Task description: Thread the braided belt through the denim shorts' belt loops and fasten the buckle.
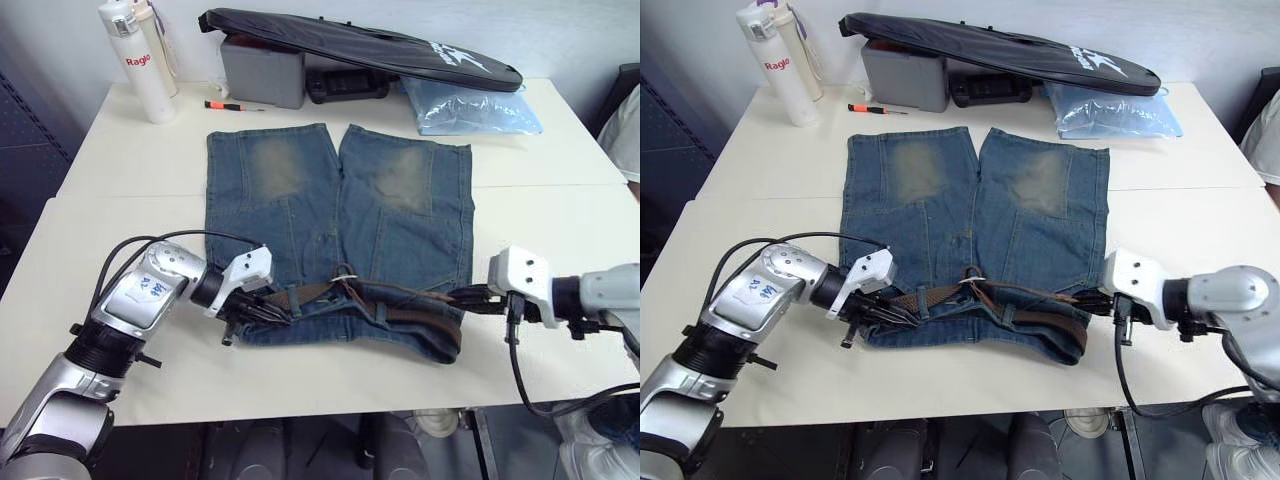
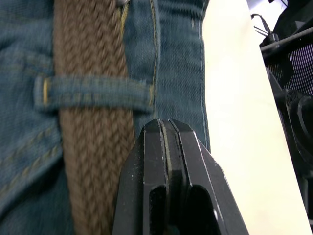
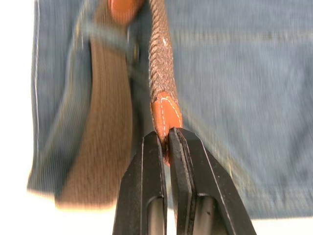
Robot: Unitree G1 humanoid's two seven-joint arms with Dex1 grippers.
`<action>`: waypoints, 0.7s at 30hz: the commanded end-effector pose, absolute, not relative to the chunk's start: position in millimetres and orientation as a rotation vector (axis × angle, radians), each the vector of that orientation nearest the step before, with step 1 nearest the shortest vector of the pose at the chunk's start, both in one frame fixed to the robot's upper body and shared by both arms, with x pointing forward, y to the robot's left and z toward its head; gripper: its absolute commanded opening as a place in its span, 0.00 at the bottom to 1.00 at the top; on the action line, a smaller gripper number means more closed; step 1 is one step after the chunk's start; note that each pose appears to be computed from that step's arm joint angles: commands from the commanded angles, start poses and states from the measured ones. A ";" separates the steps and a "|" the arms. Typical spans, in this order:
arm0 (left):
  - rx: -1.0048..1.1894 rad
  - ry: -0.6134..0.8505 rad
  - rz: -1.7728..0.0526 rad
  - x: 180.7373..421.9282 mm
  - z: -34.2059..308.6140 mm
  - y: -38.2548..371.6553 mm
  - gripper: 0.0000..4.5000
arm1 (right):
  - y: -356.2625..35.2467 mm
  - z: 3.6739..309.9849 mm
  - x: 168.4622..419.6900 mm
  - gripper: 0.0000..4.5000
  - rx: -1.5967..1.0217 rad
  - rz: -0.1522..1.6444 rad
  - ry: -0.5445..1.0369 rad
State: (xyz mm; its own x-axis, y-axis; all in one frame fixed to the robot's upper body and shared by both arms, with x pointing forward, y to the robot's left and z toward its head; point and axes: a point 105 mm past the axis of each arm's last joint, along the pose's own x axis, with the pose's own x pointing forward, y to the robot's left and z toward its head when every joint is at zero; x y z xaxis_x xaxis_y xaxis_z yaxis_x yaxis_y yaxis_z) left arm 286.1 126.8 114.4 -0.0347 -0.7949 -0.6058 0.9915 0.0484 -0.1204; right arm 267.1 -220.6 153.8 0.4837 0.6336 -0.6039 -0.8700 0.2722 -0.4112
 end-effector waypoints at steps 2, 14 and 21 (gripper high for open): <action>0.451 0.655 -1.501 284.5 114.5 139.2 0.00 | -241.1 164.9 262.8 0.00 -0.975 0.987 0.310; 0.495 0.731 -1.494 279.6 111.7 166.5 0.00 | -209.0 145.4 236.3 0.00 -1.228 1.100 0.010; 0.533 0.762 -1.483 281.2 113.6 179.5 0.00 | -208.3 129.1 229.2 0.00 -1.203 1.130 0.034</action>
